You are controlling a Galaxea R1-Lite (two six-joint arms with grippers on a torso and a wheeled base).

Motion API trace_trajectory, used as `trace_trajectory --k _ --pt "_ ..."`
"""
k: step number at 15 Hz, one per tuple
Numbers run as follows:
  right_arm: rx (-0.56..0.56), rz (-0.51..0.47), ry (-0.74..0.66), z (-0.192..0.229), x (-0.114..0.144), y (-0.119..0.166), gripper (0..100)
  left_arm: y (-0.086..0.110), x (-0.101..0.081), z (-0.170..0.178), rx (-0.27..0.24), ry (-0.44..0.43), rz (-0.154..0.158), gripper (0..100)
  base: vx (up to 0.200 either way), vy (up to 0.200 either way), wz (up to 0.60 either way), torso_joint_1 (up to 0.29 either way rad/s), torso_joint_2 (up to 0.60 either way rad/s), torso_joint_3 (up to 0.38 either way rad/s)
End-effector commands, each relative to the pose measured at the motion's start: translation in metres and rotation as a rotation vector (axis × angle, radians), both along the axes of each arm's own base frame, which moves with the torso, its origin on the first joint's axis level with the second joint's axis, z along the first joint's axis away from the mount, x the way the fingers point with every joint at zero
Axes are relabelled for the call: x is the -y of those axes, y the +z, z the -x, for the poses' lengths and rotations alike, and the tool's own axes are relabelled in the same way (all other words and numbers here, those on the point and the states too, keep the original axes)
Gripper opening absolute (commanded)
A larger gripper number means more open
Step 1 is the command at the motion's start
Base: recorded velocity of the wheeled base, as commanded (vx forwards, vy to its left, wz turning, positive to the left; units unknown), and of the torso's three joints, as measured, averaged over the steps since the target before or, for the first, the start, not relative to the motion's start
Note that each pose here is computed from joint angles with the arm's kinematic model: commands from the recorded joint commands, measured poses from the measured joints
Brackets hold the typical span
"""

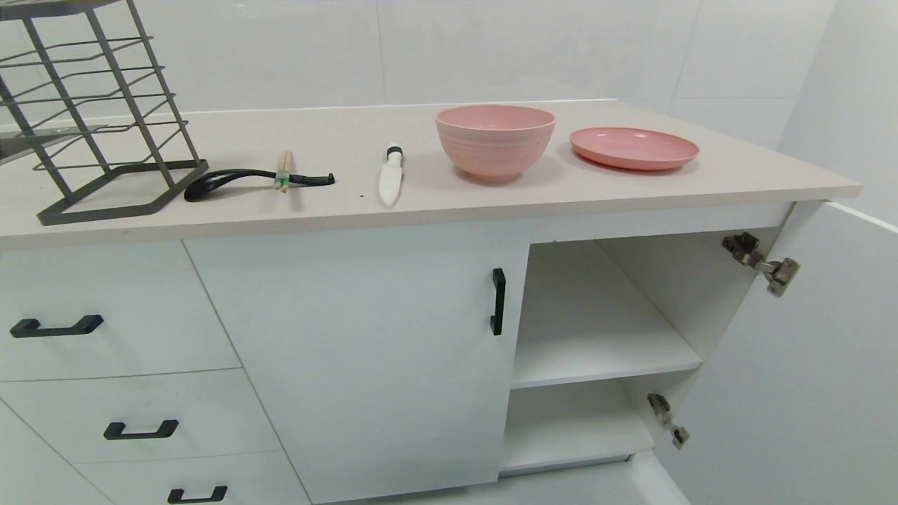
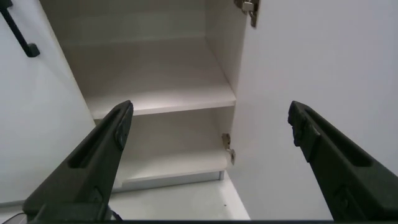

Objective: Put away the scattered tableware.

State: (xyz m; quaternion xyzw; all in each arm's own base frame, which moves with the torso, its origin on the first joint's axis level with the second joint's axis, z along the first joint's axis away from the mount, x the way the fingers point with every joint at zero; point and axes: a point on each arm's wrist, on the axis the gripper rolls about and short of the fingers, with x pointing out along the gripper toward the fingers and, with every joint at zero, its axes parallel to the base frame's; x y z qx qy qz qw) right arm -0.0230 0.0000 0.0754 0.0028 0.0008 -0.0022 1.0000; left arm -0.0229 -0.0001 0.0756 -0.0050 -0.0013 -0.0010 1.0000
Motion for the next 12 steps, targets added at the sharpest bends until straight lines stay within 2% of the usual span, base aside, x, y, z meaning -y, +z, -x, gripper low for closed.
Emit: trace_trajectory --k 1,2,8,12 --pt "-0.001 -0.001 0.000 -0.0001 0.0000 0.0000 100 0.0001 0.0000 -0.0001 -0.001 0.000 0.001 100 0.000 -0.200 0.00 0.002 0.00 -0.002" --pt "-0.001 0.001 0.000 -0.0001 0.0000 0.0000 100 0.0002 0.0000 -0.0001 0.001 0.002 0.004 100 0.000 -0.200 0.00 0.002 0.00 -0.002" --pt "-0.001 0.001 0.000 -0.0001 0.0000 0.0000 100 0.0004 -0.0001 -0.0001 0.002 0.003 0.007 100 0.000 0.000 0.00 0.000 0.00 0.000" --pt "-0.001 0.001 0.000 -0.0001 0.0000 0.0000 100 0.0004 -0.0001 -0.0001 0.002 0.005 0.008 100 0.000 0.000 0.00 0.194 -0.10 -0.076"
